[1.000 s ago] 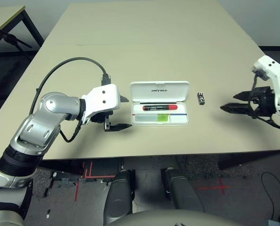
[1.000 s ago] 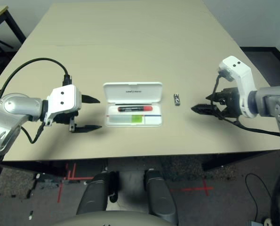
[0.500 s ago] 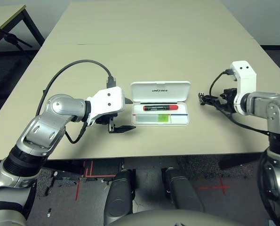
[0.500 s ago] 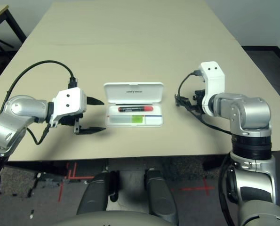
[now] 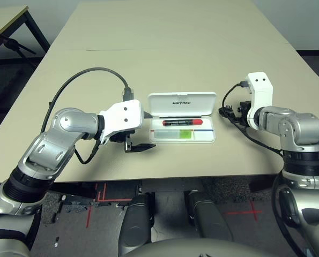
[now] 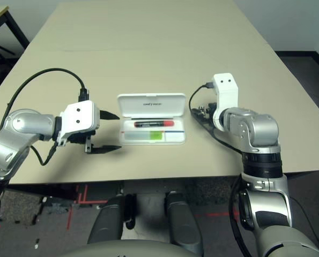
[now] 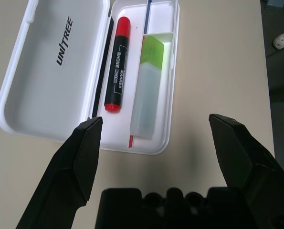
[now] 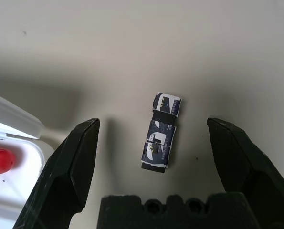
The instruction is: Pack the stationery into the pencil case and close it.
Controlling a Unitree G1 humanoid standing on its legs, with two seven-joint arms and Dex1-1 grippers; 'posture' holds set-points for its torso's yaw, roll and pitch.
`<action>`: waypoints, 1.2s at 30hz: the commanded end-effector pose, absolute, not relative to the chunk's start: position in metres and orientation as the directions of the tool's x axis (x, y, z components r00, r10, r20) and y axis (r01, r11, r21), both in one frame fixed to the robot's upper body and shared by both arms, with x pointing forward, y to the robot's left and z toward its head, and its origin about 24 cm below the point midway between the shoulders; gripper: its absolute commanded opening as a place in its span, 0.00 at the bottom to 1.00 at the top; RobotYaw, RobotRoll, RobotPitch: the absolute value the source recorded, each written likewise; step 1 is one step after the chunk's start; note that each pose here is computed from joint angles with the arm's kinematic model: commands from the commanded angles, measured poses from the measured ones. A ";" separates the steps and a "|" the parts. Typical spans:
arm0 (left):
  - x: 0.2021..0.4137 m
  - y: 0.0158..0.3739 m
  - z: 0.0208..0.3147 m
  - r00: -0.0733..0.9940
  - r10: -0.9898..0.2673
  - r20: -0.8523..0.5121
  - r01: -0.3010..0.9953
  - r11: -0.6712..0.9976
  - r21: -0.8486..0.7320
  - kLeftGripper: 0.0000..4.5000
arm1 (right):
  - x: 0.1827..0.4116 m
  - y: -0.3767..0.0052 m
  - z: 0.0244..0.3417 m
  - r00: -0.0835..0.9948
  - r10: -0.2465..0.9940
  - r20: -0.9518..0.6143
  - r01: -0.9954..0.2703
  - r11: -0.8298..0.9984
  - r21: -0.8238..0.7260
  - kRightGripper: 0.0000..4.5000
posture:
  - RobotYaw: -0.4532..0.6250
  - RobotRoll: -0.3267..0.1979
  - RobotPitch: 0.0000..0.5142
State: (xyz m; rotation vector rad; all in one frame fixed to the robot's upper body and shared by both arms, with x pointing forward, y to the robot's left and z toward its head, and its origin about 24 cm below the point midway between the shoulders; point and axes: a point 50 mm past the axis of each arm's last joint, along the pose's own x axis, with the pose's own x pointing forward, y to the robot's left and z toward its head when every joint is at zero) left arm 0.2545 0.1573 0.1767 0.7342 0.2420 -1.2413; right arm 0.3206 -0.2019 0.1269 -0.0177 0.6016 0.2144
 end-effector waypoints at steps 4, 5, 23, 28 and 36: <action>0.252 0.152 0.179 0.326 -0.764 -0.557 0.917 0.112 0.383 1.00 | 0.321 -0.201 0.113 0.785 0.175 -0.595 -0.193 0.981 0.034 1.00 | 0.39 0.62 0.29; 0.252 0.152 0.179 0.326 -0.763 -0.557 0.917 0.113 0.382 1.00 | 0.321 -0.202 0.112 0.783 0.173 -0.598 -0.192 0.981 0.033 1.00 | 0.39 0.62 0.29; 0.251 0.151 0.180 0.326 -0.763 -0.559 0.918 0.113 0.381 1.00 | 0.325 -0.204 0.105 0.775 0.172 -0.609 -0.198 0.980 0.024 0.37 | 0.40 0.62 0.27; 0.251 0.151 0.180 0.324 -0.761 -0.562 0.918 0.110 0.380 1.00 | 0.326 -0.210 0.107 0.781 0.164 -0.603 -0.211 0.977 -0.008 0.07 | 0.40 0.62 0.27; 0.251 0.152 0.179 0.320 -0.759 -0.567 0.920 0.105 0.378 1.00 | 0.323 -0.229 0.129 0.764 0.311 -0.566 -0.469 0.870 -0.154 0.07 | 0.39 0.62 0.27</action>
